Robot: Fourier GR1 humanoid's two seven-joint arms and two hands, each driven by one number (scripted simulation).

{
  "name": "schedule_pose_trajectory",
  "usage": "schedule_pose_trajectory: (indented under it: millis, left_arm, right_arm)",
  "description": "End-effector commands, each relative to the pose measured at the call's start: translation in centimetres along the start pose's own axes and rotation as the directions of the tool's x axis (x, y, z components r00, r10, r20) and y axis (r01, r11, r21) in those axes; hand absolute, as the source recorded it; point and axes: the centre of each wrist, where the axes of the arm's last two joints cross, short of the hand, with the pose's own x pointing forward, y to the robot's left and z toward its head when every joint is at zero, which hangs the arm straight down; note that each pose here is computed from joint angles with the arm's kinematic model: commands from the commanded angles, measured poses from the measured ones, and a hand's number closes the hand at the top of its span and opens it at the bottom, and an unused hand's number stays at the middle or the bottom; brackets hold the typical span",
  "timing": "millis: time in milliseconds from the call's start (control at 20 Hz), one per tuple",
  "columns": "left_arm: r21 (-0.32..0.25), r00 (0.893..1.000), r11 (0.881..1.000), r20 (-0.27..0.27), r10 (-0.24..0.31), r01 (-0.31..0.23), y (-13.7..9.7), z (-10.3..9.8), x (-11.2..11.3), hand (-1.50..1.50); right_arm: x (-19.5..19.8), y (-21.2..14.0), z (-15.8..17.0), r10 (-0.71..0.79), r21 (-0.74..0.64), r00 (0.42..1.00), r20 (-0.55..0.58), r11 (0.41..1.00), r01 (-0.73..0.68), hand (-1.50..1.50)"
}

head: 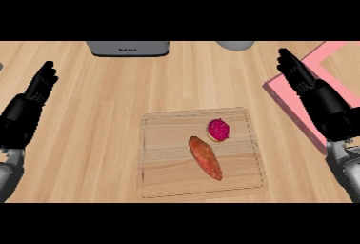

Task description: Pick the sweet potato from the cutting board and place it in the cardboard box

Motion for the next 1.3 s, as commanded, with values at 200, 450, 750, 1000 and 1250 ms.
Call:
schedule_pose_trajectory:
  millis: [200, 450, 750, 1000, 1250]
  left_arm:
    - [-0.178, 0.989, 0.984, 0.145, -0.001, 0.028, -3.0, -1.4, 1.6, 0.0]
    - [-0.258, 0.99, 0.966, 0.132, 0.047, -0.011, -5.9, -1.2, 0.4, 0.0]
    - [-0.274, 0.988, 0.962, 0.139, 0.061, -0.021, -4.4, -1.3, 2.1, 0.0]
    - [-0.254, 0.991, 0.967, 0.125, 0.052, -0.018, -6.3, 0.6, 1.4, 0.0]
    - [-0.263, 0.991, 0.964, 0.123, 0.06, -0.026, -5.8, 0.0, 0.3, 0.0]
  right_arm:
    - [7.5, -2.5, -3.9, -0.213, 0.236, 0.918, 0.335, 0.962, 0.138, -1.5]
    - [0.3, -4.1, -4.5, -0.03, 0.326, 0.949, 0.314, 0.942, -0.078, -1.5]
    - [1.2, -4.4, -5.1, 0.108, 0.395, 0.842, 0.528, 0.847, -0.356, -1.5]
    - [2.0, -3.5, -5.7, 0.235, 0.432, 0.785, 0.574, 0.728, -0.533, -1.5]
    - [4.0, 0.0, -5.0, 0.396, 0.487, 0.663, 0.635, 0.461, -0.742, -1.5]
